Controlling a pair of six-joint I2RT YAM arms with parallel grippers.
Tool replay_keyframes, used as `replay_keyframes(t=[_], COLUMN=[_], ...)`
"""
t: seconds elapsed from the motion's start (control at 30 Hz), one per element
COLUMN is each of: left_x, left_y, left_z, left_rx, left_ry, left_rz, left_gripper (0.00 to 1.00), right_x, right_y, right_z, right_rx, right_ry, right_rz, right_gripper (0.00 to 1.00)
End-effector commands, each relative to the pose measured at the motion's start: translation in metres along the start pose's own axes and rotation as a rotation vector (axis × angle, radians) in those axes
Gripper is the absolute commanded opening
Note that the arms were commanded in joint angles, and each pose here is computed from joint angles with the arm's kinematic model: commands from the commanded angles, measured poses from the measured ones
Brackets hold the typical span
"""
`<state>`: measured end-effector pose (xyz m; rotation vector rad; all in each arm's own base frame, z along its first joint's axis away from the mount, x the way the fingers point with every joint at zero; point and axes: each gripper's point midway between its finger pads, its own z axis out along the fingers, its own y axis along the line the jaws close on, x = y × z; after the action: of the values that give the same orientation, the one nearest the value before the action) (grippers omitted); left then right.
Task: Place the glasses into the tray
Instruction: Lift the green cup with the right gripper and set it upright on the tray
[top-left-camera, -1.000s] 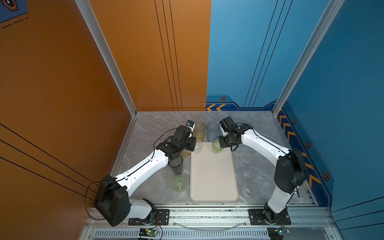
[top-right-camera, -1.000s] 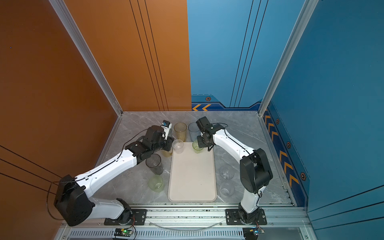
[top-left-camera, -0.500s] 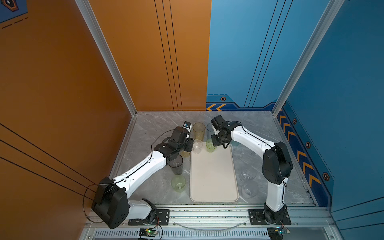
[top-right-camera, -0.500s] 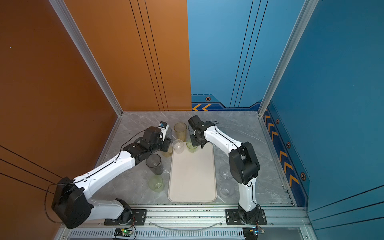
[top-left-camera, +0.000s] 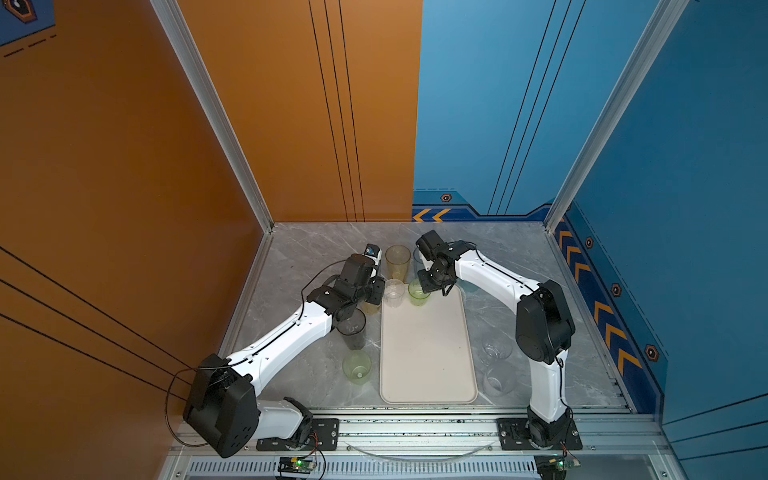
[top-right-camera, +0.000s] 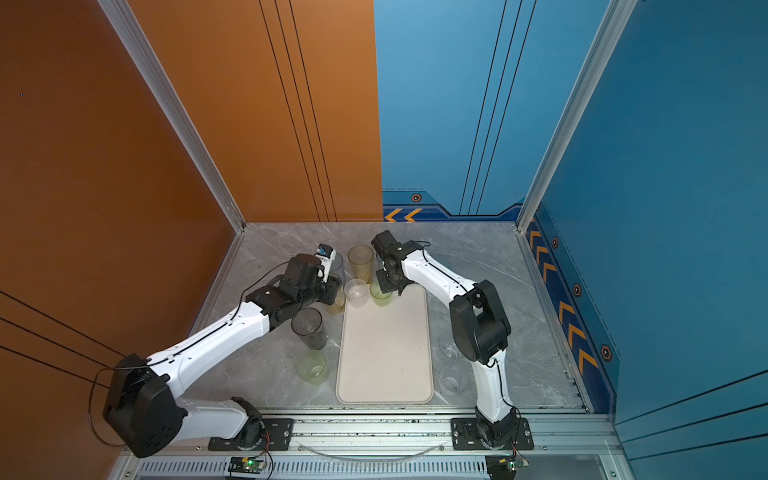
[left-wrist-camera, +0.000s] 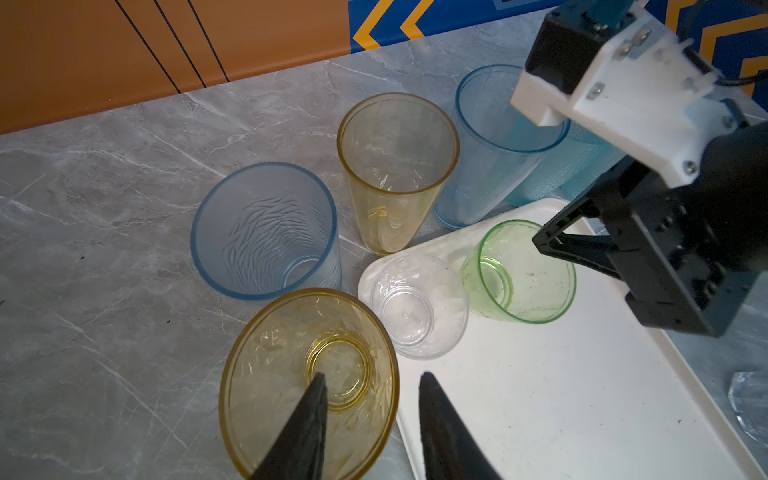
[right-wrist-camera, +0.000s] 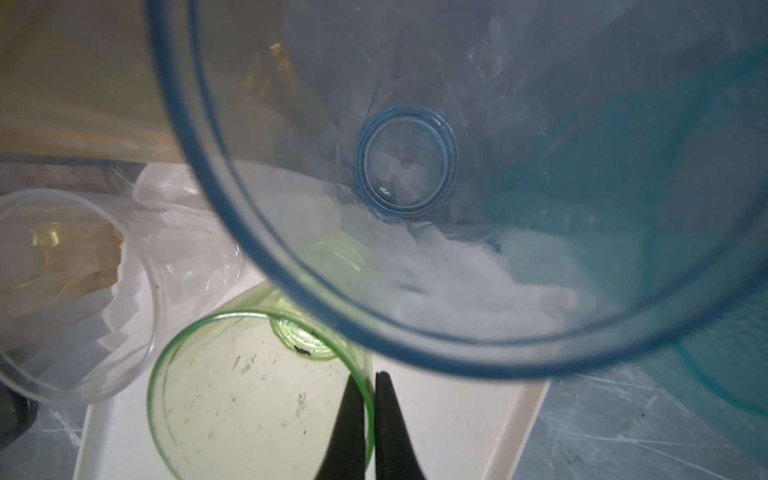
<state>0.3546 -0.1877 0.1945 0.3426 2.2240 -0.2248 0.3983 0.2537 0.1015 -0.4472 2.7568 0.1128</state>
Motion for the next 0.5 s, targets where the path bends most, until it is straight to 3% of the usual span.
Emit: replay_keyframes(t=[0.0, 0.47], left_x=[0.004, 0.004], left_y=[0.001, 0.003], left_z=[-0.005, -0.005], left_rx=[0.016, 0.015], left_ry=[0.004, 0.005], left_rz=[0.001, -0.004], left_gripper=[0.38, 0.38], right_x=[0.0, -0.004], right_y=[-0.002, 0.0], right_z=[0.001, 0.01], right_rx=[0.024, 0.025], right_ry=[0.017, 0.029], right_rz=[-0.02, -0.027], right_gripper=[0.02, 0.05])
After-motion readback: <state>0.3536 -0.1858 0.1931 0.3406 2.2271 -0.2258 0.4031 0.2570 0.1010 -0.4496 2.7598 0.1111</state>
